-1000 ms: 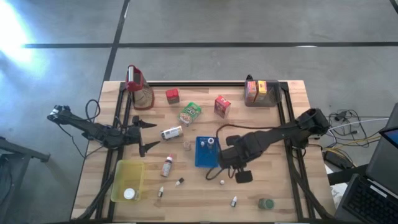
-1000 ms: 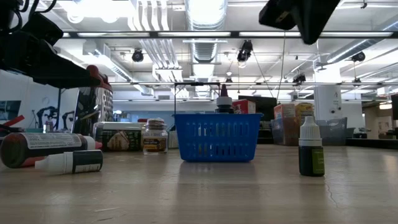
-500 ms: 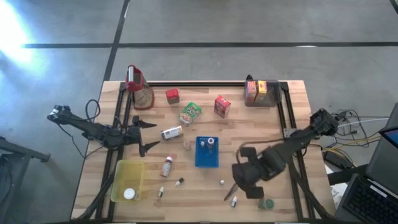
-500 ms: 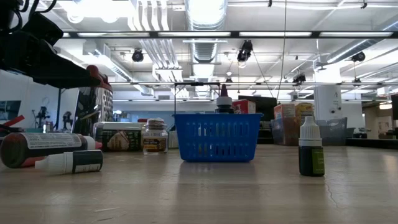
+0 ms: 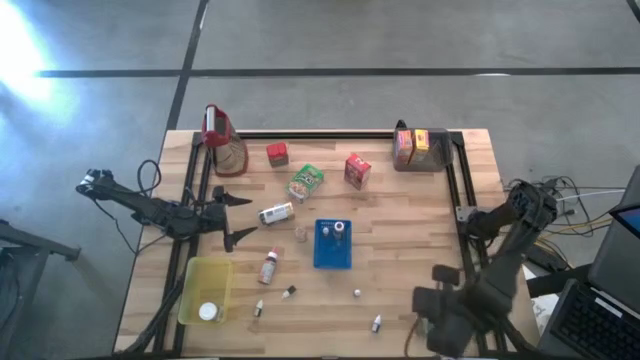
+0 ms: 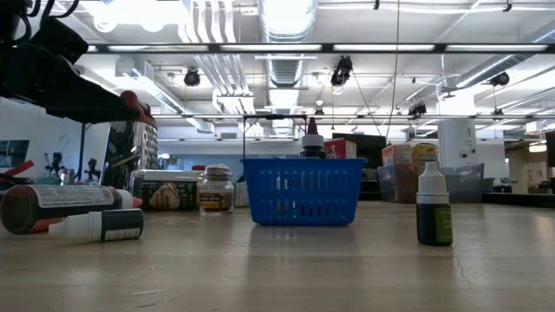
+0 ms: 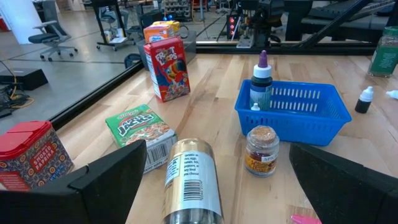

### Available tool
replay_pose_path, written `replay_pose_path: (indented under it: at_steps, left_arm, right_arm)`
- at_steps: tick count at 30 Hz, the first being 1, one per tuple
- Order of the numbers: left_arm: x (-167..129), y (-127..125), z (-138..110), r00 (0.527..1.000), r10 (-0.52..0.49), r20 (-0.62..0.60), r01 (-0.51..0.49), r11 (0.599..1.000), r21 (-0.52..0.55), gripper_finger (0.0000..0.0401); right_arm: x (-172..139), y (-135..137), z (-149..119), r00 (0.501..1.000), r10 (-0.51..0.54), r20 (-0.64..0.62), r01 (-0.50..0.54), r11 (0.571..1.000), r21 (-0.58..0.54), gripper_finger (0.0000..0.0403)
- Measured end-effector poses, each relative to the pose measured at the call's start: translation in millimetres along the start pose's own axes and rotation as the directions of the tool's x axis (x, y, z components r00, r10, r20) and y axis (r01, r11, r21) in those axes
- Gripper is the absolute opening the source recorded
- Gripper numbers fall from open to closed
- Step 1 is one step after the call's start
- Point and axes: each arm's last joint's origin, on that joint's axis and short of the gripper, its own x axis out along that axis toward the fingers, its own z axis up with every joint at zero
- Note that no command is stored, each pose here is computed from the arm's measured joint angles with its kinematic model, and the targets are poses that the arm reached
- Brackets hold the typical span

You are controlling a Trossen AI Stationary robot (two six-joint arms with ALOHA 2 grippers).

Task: Pick & Place Kitchen Items
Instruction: Put the green seasoning bottle into the yellow bin

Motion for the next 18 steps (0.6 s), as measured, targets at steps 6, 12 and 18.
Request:
replay_pose_path:
  at_steps: [6, 12, 18]
  left_arm:
    - [0.0, 0.0, 0.0, 1.0, 0.0, 0.0, 0.0, 1.0, 0.0, 0.04]
    - [0.0, 0.0, 0.0, 1.0, 0.0, 0.0, 0.0, 1.0, 0.0, 0.04]
    - [0.0, 0.0, 0.0, 1.0, 0.0, 0.0, 0.0, 1.0, 0.0, 0.04]
  right_arm:
    - [-5.3, 11.7, -40.5, 0.997, -0.015, 0.073, 0.01, 0.997, 0.071, 0.0008]
    - [-4.8, 15.8, -69.1, 0.999, -0.011, 0.049, 0.002, 0.985, 0.175, 0.0008]
    - [13.2, 14.0, -92.2, 0.999, -0.038, -0.001, 0.037, 0.971, 0.235, 0.0008]
